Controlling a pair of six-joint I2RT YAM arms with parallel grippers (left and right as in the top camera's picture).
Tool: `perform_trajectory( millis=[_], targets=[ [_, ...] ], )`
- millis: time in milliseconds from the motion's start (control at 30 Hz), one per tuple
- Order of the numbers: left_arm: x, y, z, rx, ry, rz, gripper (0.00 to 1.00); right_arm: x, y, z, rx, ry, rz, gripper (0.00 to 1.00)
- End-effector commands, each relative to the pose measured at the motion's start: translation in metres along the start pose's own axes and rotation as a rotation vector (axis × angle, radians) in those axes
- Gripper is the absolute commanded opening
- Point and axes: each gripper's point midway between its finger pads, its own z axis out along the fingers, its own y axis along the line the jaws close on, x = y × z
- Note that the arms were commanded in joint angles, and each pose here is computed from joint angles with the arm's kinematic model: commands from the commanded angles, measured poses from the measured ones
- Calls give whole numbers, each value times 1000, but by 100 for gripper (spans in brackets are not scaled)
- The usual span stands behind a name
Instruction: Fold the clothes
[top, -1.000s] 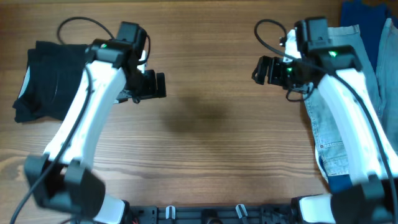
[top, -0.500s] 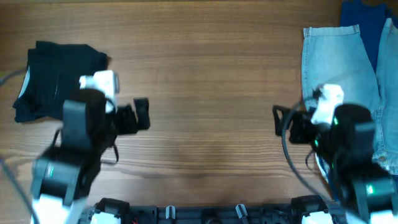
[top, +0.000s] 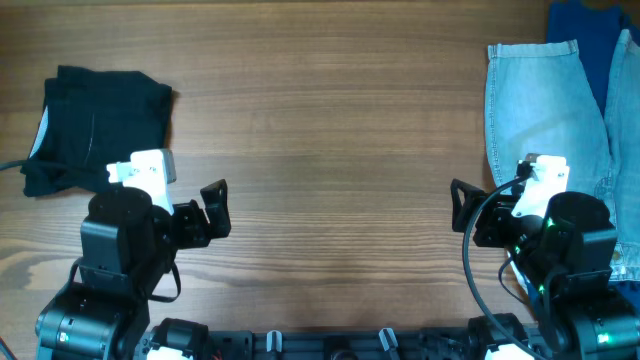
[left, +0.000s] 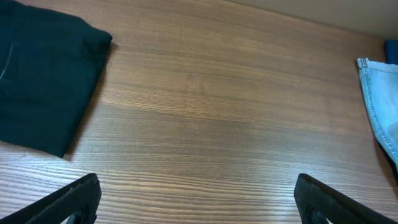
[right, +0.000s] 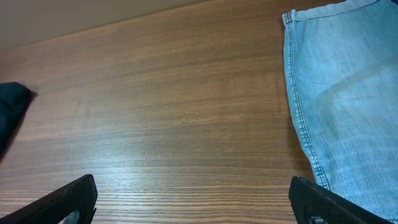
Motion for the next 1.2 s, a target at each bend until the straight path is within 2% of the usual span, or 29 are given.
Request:
perform_trajectory(
  millis=[0, 100, 233, 400, 567, 700, 833, 933, 1000, 1167],
  targets=[
    [1, 4, 1, -22, -3, -9, 100, 3, -5, 3, 24, 10, -19, 100],
    [1, 4, 1, -22, -3, -9, 100, 3, -5, 3, 24, 11, -19, 100],
    [1, 4, 1, -22, -3, -9, 100, 0, -6, -14, 27, -62, -47, 100],
    [1, 4, 1, -22, -3, -9, 100, 5, -1, -24, -51, -298, -166, 100],
    [1, 4, 1, -22, -3, -9, 100, 21, -7, -4, -86, -509, -166, 100],
    [1, 5, 1, -22, -3, -9, 100, 12, -7, 16, -105, -664, -177, 100],
    [1, 5, 1, -22, -4, -9, 100, 6, -11, 20, -64, -786, -275, 100],
    [1, 4, 1, -22, -4, -9, 100, 17, -15, 35, -39, -761, -329, 100],
    [1, 4, 1, -22, -3, -9, 100, 46, -23, 62, -40, -627, -303, 100],
    [1, 5, 1, -22, -3, -9, 100, 45, -22, 61, -48, -631, -285, 99]
  ],
)
